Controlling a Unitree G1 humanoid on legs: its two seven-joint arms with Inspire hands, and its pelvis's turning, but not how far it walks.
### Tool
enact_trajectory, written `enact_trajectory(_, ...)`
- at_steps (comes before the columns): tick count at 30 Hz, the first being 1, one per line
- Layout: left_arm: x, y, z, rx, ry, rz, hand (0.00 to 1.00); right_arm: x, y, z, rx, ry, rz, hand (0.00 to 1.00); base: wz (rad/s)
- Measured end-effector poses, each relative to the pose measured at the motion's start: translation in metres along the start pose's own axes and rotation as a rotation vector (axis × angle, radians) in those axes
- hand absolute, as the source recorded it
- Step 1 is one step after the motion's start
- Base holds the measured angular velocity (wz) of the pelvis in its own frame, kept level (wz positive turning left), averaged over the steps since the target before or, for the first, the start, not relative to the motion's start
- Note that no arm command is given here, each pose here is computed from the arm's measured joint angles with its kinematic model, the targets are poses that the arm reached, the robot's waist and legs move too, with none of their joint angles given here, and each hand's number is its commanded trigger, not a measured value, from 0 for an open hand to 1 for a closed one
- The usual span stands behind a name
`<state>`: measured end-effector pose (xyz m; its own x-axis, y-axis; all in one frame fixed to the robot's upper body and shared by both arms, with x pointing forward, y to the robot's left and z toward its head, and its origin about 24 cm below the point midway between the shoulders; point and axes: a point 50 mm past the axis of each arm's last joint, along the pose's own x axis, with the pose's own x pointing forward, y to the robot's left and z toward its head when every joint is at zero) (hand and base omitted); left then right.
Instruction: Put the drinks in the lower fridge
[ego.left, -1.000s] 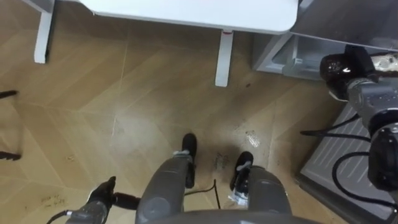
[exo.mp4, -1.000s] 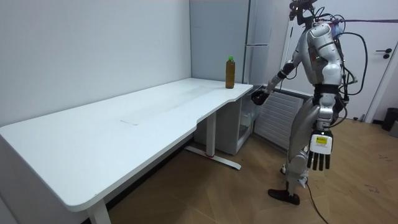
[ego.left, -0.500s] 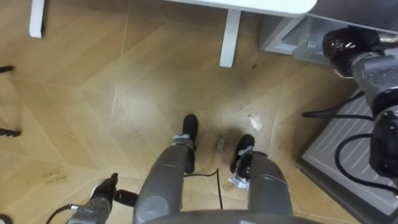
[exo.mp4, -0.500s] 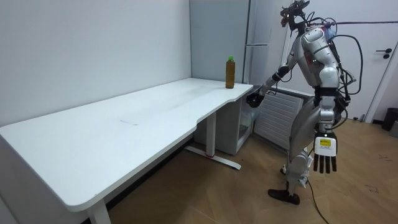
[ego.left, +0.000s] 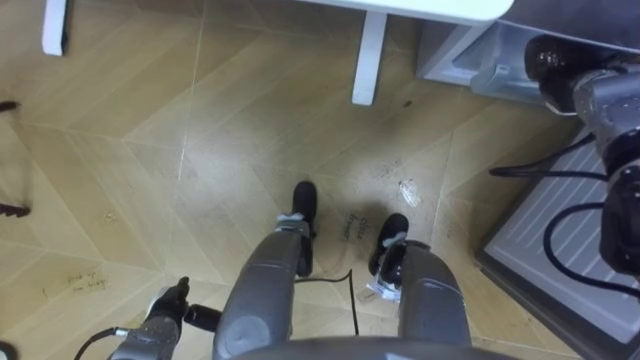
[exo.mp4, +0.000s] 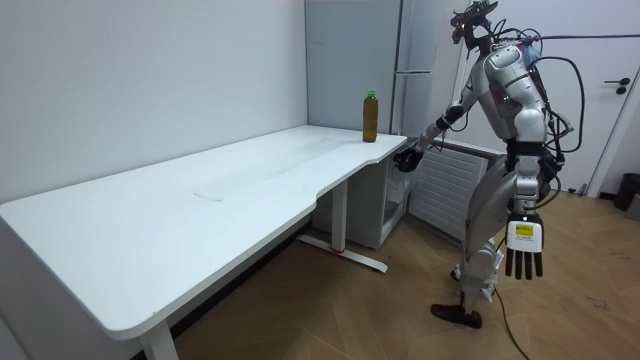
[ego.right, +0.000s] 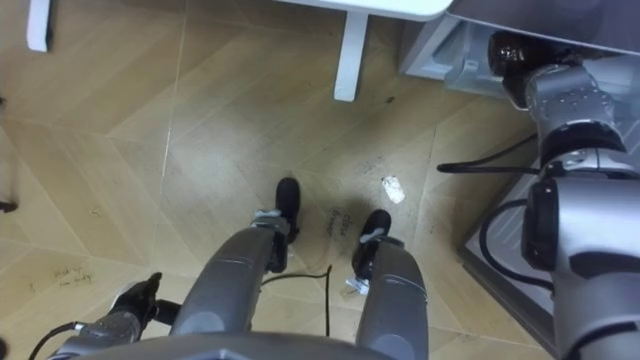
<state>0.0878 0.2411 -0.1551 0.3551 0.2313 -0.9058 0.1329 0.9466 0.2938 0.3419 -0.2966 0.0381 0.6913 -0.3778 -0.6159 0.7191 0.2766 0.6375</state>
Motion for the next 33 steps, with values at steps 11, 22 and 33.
enact_trajectory(11,0.000,0.000,-0.001,0.002,0.004,-0.007,0.00,0.000,-0.001,0.002,0.057,0.014,-0.015,0.00,0.00)
enact_trajectory(22,0.000,0.001,-0.001,-0.011,0.003,-0.024,0.00,0.000,-0.003,0.003,0.061,0.011,-0.012,0.00,0.00)
enact_trajectory(33,0.000,-0.001,0.002,-0.016,-0.014,-0.042,0.00,0.006,-0.039,-0.003,0.063,0.024,-0.110,0.00,0.01)
